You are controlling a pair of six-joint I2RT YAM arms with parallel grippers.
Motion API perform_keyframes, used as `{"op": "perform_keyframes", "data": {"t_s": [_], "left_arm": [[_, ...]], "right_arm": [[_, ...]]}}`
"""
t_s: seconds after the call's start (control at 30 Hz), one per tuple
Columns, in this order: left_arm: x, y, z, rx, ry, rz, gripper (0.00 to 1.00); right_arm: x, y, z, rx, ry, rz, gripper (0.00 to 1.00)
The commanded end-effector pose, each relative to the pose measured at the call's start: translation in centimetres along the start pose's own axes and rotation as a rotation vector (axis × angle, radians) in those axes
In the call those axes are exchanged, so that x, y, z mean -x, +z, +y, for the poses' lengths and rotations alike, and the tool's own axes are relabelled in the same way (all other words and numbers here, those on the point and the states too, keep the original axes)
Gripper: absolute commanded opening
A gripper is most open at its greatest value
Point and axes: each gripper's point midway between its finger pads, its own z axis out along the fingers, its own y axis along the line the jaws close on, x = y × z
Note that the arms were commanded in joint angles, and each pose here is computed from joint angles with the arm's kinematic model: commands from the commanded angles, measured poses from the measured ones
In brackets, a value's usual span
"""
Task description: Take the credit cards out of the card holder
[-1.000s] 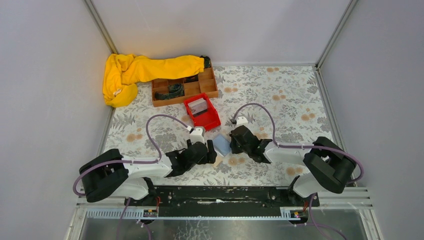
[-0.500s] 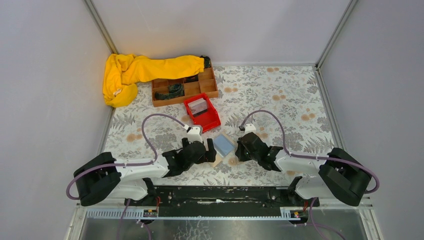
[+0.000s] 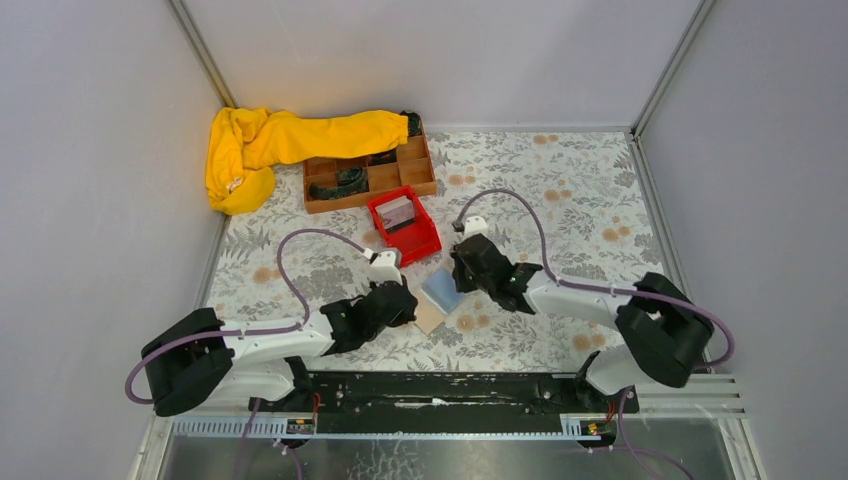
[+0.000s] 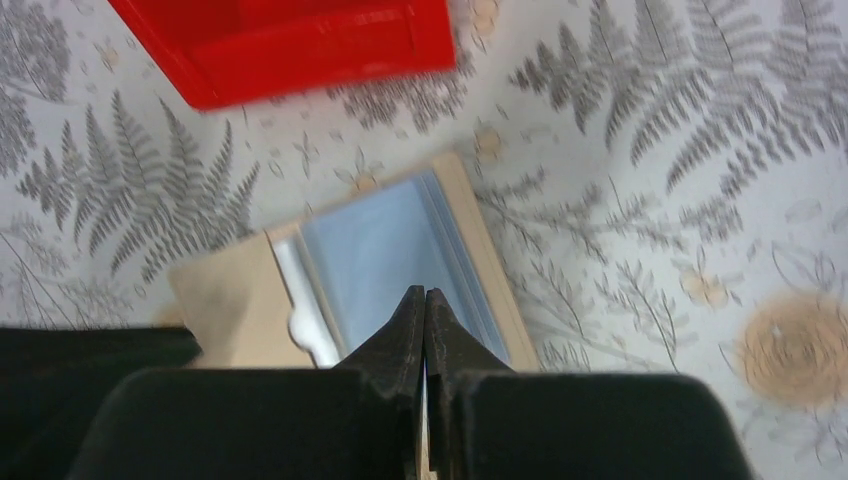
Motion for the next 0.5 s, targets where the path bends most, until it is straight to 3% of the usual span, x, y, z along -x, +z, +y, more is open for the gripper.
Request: {"op": "perform_keyframes", "data": {"t_s": [0.0, 0.47], "left_arm": [[-0.7, 0.1, 0.8, 0.014, -0.013, 0.006, 0.0], [-1.6, -0.5, 2.4, 0.024, -0.022, 0.005, 0.0]], "right_arm": [[3.3, 2.2, 1.2, -0.02, -0.034, -0.04, 0.0], [3.7, 8.2, 3.3, -0.017, -0.03, -0.002, 0.0]]}}
